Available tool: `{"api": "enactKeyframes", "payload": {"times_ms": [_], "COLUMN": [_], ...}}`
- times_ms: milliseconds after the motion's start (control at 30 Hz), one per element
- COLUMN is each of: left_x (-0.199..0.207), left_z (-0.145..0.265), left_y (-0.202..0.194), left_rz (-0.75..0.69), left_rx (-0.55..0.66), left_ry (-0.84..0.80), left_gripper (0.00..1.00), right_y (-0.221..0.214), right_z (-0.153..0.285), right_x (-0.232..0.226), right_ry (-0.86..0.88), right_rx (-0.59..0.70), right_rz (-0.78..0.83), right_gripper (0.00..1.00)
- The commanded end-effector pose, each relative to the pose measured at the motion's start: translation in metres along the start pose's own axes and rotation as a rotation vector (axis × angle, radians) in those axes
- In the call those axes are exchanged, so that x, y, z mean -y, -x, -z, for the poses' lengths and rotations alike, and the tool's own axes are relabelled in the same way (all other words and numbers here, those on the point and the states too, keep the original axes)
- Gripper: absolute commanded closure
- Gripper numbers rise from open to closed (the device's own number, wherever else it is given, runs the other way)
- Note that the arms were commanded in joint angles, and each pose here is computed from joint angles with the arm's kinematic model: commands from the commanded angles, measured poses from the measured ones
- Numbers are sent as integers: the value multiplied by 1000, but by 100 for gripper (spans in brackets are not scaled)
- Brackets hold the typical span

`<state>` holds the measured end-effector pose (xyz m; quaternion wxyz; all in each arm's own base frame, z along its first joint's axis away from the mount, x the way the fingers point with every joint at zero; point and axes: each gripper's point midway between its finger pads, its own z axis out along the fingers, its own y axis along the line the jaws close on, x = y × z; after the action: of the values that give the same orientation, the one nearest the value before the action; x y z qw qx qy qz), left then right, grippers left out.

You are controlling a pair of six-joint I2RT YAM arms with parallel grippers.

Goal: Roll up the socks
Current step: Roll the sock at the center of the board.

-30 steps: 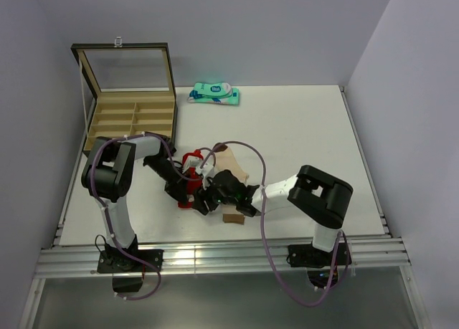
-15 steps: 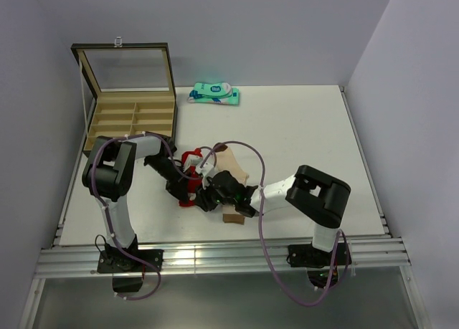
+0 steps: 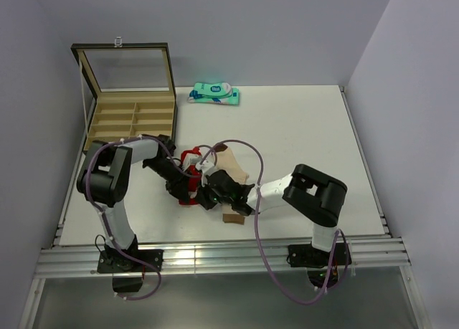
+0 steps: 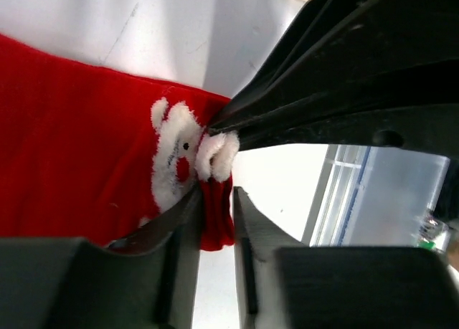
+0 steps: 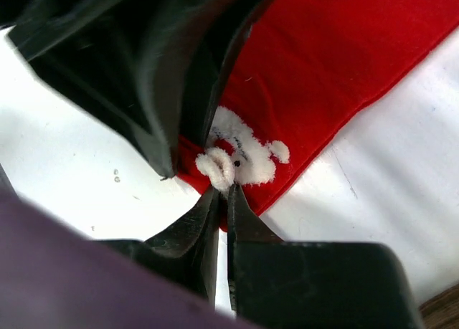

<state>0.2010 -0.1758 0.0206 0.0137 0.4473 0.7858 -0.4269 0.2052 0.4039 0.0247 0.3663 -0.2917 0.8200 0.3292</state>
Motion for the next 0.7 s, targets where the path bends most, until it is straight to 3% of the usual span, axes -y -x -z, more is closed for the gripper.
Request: {"api": "enactKeyframes", "payload": {"times_ms": [0,133,400,667], "left_x": [-3,-10,-18,-9], "left_z": [14,31,73,89], "left_y": [29,44,68,73], "left_rz": [-123,-139,-231,-284], "left_rx": [98,176,355,426], "left_ry": [118,246,519,582], "left_gripper": [68,58,51,46], "right_y": [0,-5,-6,-25], "right_z": [1,4,10,15], "right_x": [4,5,12,35], "right_ry": [-51,-67,-83,-57], "right_rx": [-49,-103,-205,-299], "right_rz": [-82,-126,-301,-494], "right_gripper": [100,100,100,100]}}
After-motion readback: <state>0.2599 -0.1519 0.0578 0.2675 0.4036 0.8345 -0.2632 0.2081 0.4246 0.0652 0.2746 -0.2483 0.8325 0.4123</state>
